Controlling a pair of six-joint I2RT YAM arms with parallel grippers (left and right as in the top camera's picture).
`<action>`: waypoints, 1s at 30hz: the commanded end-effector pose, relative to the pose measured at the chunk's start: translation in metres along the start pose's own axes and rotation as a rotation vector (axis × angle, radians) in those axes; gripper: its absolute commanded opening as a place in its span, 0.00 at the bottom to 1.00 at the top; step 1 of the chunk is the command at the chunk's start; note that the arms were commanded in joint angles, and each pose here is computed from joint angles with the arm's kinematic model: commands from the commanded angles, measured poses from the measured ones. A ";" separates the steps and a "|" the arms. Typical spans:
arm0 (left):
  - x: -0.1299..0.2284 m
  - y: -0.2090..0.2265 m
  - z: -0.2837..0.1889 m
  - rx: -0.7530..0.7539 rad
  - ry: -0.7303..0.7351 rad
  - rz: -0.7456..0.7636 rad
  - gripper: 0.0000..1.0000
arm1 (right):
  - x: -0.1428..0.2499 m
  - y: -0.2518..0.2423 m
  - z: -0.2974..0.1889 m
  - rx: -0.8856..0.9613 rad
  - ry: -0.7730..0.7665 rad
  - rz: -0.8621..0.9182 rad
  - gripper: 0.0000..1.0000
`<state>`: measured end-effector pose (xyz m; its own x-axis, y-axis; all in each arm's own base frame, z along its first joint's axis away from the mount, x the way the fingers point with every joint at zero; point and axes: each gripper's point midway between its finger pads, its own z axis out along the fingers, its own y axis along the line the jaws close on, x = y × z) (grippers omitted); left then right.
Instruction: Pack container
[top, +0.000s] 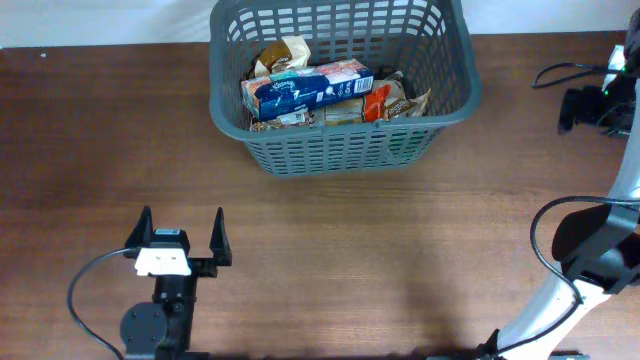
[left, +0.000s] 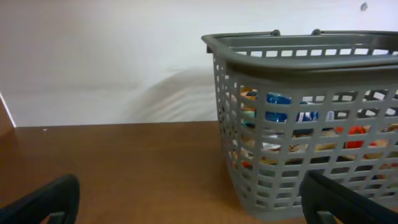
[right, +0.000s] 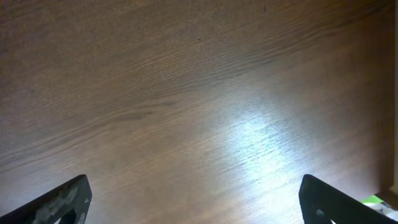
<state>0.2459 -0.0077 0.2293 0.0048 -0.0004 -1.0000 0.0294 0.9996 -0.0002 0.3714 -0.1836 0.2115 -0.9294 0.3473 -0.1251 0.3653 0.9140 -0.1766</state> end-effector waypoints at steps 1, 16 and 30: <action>0.008 0.007 -0.001 -0.031 -0.003 -0.015 0.99 | 0.000 -0.003 -0.001 0.013 -0.004 0.010 0.99; 0.033 -0.004 -0.004 0.033 -0.024 0.111 0.99 | 0.000 -0.003 -0.001 0.013 -0.004 0.010 0.99; 0.073 -0.005 -0.004 0.060 0.121 0.153 0.99 | 0.000 -0.003 -0.001 0.013 -0.004 0.010 0.99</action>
<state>0.2418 -0.0121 0.1647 -0.0934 0.1145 -0.9890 0.0826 0.9908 0.1069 0.3714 -0.1836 0.2115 -0.9294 0.3473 -0.1251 0.3653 0.9140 -0.1766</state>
